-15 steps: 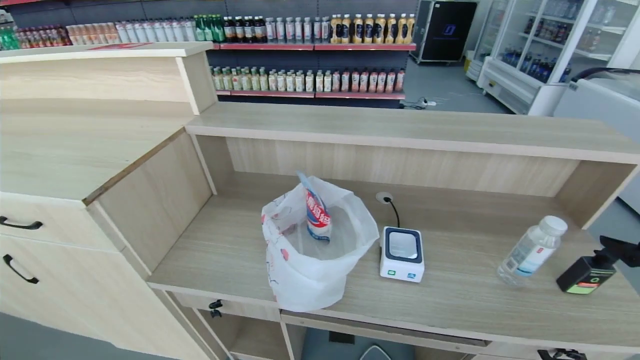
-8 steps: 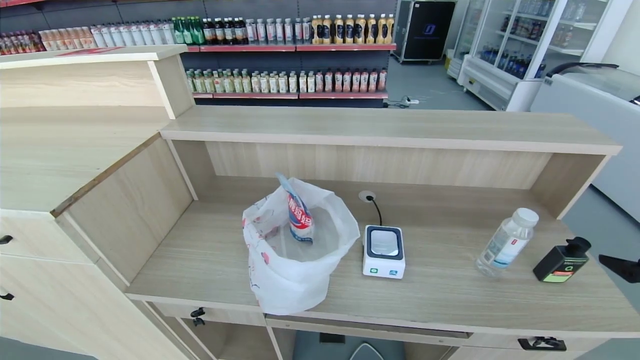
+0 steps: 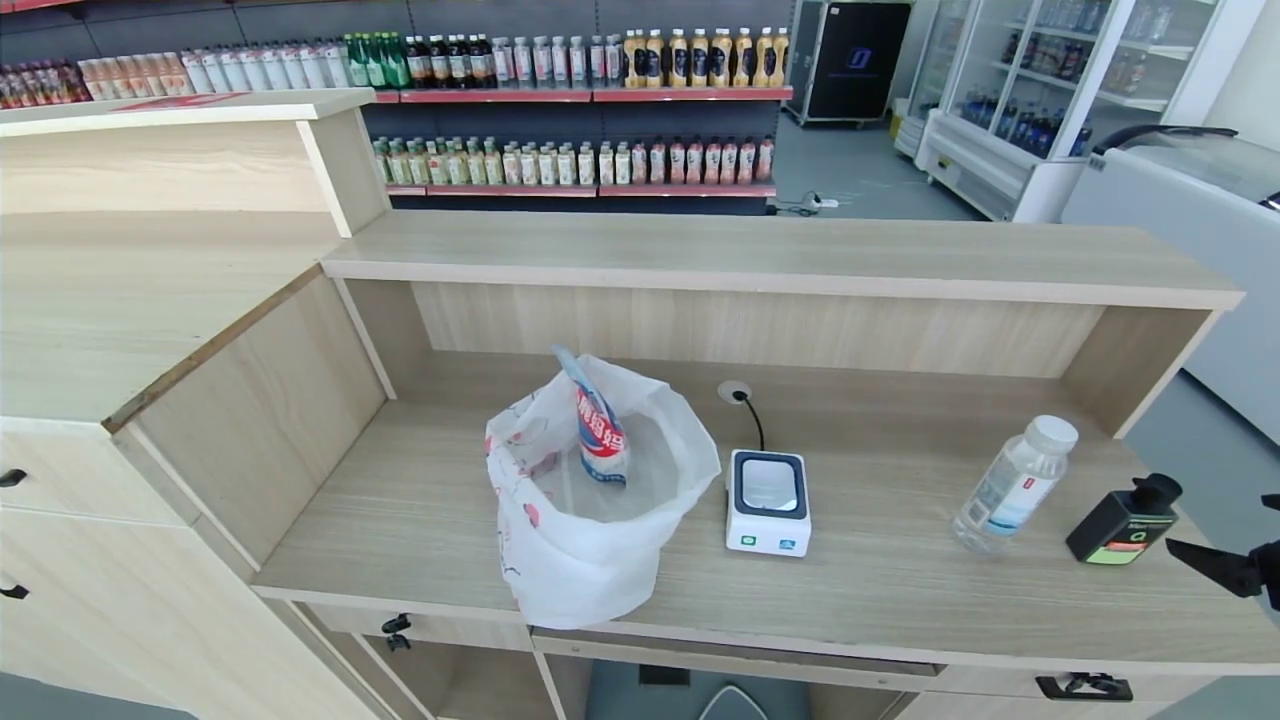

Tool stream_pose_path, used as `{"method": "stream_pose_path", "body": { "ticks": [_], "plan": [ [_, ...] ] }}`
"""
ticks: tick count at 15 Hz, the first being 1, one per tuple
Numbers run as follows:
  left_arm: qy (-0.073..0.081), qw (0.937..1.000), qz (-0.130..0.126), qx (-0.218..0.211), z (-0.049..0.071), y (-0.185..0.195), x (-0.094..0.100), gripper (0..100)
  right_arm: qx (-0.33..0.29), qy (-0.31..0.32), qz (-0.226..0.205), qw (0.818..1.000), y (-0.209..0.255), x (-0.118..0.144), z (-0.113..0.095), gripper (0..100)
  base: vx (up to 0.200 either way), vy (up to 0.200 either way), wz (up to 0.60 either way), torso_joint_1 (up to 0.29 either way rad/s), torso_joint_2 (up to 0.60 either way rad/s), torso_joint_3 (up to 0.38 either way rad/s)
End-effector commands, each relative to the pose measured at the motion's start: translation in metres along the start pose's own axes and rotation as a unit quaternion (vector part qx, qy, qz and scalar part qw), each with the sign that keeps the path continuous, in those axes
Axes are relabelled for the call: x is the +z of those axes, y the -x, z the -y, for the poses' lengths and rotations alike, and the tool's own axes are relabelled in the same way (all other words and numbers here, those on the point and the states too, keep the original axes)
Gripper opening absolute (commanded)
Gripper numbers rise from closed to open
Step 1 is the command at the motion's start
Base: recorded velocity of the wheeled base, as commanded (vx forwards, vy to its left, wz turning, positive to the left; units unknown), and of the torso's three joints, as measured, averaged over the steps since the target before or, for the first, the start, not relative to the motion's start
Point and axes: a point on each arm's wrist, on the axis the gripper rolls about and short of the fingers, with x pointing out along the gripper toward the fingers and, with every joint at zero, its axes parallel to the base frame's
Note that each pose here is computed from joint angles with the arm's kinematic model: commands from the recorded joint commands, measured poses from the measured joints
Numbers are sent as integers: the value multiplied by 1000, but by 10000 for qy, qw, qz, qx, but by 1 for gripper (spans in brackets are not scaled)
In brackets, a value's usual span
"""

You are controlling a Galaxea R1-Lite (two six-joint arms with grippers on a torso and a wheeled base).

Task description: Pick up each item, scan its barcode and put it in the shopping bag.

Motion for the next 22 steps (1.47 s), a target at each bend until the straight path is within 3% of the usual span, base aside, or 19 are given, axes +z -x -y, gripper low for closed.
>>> {"method": "stream_pose_path", "body": {
  "ticks": [1,13,22],
  "plan": [
    [2,10000,9,-1,0,0,0,100,57,-144,-162,9997,-6,-11,3,100,0,0,0,0,0,0],
    [2,10000,2,-1,0,0,0,100,427,-109,271,9987,-41,-26,15,100,0,0,0,0,0,0],
    [2,10000,2,-1,0,0,0,100,909,136,587,9940,-75,-10,3,100,0,0,0,0,0,0]
  ]
}}
